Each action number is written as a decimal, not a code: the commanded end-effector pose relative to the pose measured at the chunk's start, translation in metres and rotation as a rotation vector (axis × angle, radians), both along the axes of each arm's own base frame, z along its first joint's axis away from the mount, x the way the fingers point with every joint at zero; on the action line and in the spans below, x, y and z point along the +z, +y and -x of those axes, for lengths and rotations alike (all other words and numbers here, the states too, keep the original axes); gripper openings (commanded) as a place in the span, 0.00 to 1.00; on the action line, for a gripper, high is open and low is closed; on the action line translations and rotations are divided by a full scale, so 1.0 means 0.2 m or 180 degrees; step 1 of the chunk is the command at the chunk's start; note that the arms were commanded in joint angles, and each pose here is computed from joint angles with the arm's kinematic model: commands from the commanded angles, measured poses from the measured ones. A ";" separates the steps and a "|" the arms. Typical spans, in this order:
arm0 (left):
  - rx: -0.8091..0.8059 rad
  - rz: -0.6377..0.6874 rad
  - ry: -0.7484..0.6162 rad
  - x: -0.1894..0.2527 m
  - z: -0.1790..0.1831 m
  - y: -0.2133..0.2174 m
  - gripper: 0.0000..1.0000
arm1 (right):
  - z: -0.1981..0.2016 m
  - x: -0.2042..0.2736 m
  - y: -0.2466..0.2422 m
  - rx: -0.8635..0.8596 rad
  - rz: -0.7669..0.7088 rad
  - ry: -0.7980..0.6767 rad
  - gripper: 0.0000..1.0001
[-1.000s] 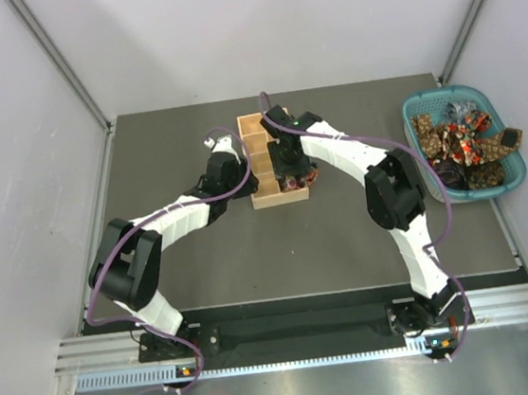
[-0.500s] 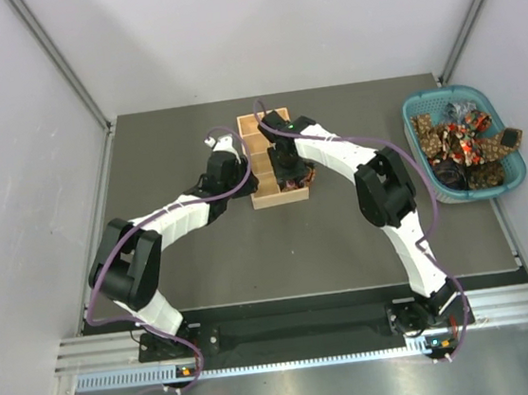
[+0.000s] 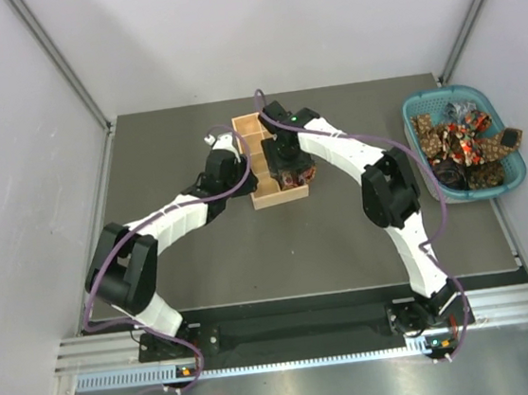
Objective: Roll the ties
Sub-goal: Place the rolled tie into the container
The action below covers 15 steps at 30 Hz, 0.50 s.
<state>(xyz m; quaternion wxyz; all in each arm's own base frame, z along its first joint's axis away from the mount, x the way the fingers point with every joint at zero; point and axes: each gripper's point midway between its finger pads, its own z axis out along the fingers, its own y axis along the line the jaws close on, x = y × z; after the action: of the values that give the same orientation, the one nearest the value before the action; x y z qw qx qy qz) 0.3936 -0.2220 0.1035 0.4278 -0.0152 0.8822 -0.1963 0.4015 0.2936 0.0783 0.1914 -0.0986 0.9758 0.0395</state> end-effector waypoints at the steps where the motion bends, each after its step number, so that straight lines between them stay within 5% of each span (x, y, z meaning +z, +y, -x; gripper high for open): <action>1: -0.0002 0.0065 -0.0298 0.22 -0.04 -0.01 0.43 | -0.09 0.48 0.02 -0.0006 -0.0382 -0.0625 0.68; 9: -0.0117 0.0113 -0.0300 0.24 0.00 -0.03 0.44 | -0.08 0.54 -0.11 -0.0088 -0.0334 -0.0742 0.72; 15: -0.0173 0.0093 -0.0321 0.24 0.04 -0.04 0.44 | -0.03 0.49 -0.22 -0.0115 -0.0580 -0.0676 0.93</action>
<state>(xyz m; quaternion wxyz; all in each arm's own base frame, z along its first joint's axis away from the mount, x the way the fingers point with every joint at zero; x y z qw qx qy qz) 0.3858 -0.2248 0.1204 0.4352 0.0017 0.8773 -0.2024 0.4011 0.2571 0.1628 0.2769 -0.0757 0.9546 0.0800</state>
